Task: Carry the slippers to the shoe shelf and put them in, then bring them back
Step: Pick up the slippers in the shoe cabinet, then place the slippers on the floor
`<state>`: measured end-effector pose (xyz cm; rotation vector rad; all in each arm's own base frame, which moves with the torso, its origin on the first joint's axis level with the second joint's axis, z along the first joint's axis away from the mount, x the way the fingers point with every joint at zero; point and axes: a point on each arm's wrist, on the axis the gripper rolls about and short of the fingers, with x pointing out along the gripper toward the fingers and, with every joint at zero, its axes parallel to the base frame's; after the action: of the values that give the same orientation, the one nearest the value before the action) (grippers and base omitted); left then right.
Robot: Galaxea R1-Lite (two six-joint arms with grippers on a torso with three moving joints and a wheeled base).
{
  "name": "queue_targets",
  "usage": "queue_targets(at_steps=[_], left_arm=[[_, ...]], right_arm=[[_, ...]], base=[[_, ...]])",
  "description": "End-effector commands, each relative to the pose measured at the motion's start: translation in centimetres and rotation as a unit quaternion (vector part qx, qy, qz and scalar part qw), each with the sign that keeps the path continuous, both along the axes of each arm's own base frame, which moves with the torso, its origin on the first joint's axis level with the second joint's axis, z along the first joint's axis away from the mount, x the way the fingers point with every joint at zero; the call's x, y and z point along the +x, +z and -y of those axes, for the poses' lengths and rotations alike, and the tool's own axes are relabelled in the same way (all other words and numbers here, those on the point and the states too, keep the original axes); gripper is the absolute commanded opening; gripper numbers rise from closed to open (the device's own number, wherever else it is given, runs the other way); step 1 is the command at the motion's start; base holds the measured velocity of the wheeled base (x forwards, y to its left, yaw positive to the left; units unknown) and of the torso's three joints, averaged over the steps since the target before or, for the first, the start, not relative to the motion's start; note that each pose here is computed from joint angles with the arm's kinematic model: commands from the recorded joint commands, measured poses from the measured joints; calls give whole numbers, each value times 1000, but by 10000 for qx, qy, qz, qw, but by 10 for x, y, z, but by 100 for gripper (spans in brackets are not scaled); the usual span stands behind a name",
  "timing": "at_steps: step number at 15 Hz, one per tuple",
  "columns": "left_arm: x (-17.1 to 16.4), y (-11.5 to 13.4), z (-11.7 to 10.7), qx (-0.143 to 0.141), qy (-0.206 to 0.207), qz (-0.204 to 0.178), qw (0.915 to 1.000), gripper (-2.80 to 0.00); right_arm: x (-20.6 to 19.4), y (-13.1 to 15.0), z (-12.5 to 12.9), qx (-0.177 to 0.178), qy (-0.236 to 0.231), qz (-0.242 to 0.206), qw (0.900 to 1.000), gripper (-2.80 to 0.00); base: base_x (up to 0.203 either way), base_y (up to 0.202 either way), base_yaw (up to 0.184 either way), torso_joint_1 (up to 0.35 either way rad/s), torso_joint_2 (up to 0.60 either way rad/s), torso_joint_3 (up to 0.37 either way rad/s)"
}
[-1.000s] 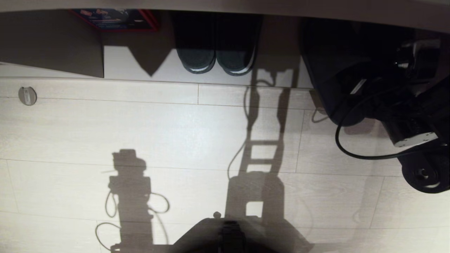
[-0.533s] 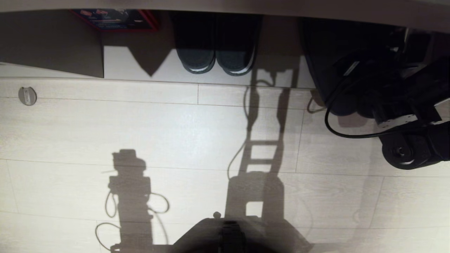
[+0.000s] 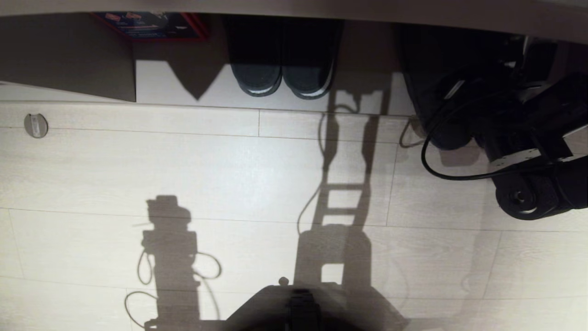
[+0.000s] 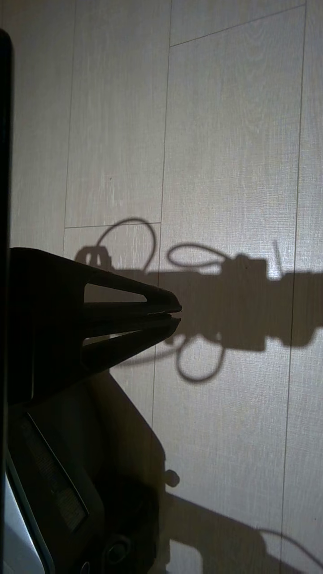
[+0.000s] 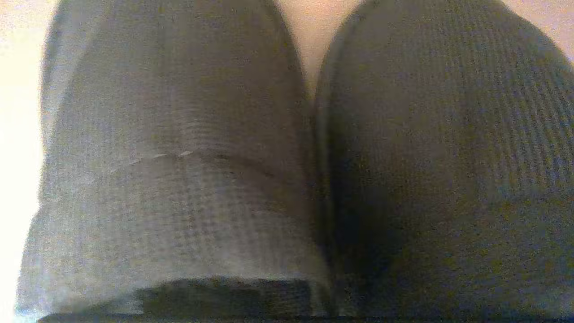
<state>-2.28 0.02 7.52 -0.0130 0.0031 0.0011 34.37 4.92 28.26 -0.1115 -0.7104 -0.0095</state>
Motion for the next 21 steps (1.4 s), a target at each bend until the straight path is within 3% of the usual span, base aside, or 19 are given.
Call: queue_targets(at_steps=[1, 4, 8, 12, 19, 21], left_arm=[[0, 0, 0, -4, 2, -8, 10000, -280], [0, 0, 0, -12, 2, -7, 10000, -280], [0, 0, 0, -4, 2, -8, 10000, -280], [0, 0, 0, -4, 2, -8, 10000, -280], [0, 0, 0, -4, 2, -8, 10000, -280], [0, 0, 0, -4, 2, -8, 10000, -280]], right_arm=[[-2, 1, 0, -5, -3, 52, 10000, -280], [-6, 0, 1, -31, 18, 3, 10000, -280], [-44, -6, 6, -205, 138, -276, 9993, -280], [-135, -56, 18, -449, 259, -1497, 9874, -280], [-282, -77, 40, -633, 402, -2312, 9700, -280], [-324, -81, 46, -645, 343, -2144, 9740, -280]], base=[[0, 0, 0, 0, 0, 0], [0, 0, 0, 0, 0, 0], [0, 0, 0, 0, 0, 0], [0, 0, 0, 0, 0, 0], [0, 0, 0, 0, 0, 0], [0, 0, 0, 0, 0, 0]])
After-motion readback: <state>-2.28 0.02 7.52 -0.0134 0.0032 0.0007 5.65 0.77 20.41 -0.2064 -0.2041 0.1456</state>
